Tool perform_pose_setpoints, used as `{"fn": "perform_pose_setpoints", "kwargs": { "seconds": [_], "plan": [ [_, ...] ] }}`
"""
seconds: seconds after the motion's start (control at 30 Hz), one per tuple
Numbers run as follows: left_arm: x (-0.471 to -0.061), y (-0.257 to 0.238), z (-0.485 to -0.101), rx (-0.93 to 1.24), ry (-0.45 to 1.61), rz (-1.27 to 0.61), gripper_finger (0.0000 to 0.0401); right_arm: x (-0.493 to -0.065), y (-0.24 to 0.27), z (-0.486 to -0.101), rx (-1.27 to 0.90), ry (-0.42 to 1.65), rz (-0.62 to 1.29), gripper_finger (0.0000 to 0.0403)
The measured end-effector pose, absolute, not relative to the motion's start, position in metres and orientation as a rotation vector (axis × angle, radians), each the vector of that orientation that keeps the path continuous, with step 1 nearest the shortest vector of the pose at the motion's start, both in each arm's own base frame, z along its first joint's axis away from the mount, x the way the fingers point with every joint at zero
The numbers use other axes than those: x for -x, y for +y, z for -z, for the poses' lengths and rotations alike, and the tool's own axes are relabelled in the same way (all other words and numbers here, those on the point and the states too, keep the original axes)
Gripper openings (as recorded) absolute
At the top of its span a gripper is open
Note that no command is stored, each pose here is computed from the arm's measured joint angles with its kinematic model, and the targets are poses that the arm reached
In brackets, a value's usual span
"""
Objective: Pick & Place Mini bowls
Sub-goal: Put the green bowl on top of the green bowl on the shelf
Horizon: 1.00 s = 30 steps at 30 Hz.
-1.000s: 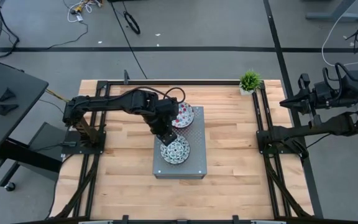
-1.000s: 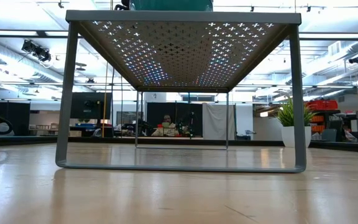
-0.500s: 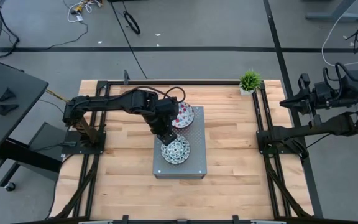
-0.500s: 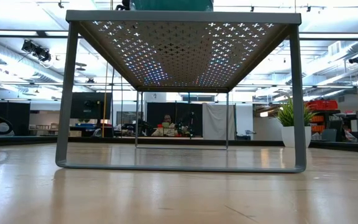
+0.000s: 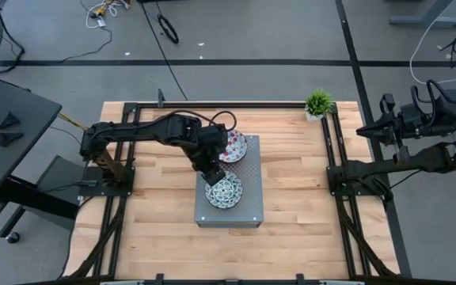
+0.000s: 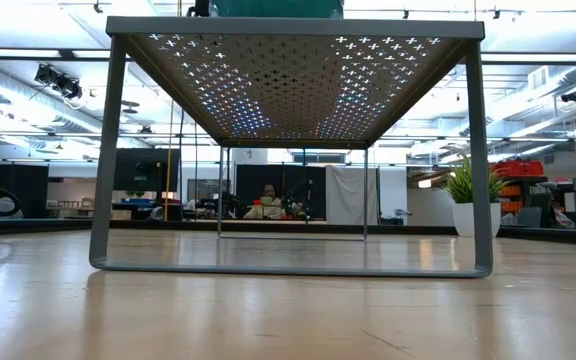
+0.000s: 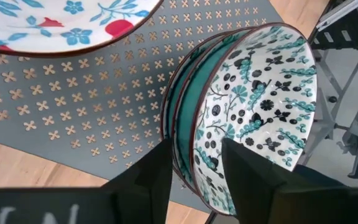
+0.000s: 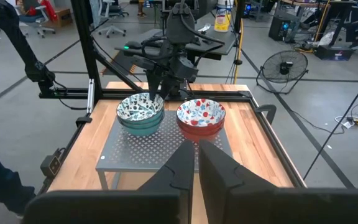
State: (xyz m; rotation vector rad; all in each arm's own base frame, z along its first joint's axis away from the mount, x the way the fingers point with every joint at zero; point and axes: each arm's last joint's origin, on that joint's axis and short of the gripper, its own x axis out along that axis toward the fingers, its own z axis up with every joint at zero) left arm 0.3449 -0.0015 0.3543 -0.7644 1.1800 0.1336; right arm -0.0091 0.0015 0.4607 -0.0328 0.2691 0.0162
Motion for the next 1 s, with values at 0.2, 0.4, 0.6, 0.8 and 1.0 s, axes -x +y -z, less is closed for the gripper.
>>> {"fn": "perform_pose_setpoints", "kwargs": {
  "seconds": [0.2,0.4,0.6,0.8,1.0],
  "plan": [
    [-0.344,-0.002,-0.355,0.766,1.189,-0.098,0.0151,0.009,0.002,-0.461,0.033,0.269,-0.016,0.0029],
    [-0.342,0.000,-0.357,0.779,1.191,-0.048,0.0151,0.009,0.002,-0.461,0.033,0.269,-0.016,0.0029],
    [-0.338,0.006,-0.361,0.736,1.175,-0.039,0.0151,0.009,0.002,-0.461,0.033,0.269,-0.016,0.0029],
    [-0.330,0.015,-0.363,0.666,1.192,-0.061,0.0151,0.009,0.002,-0.461,0.033,0.269,-0.016,0.0029],
    [-0.323,0.020,-0.367,0.569,1.191,-0.027,0.0151,0.009,0.001,-0.461,0.033,0.269,-0.016,0.0029]
  ]
}}
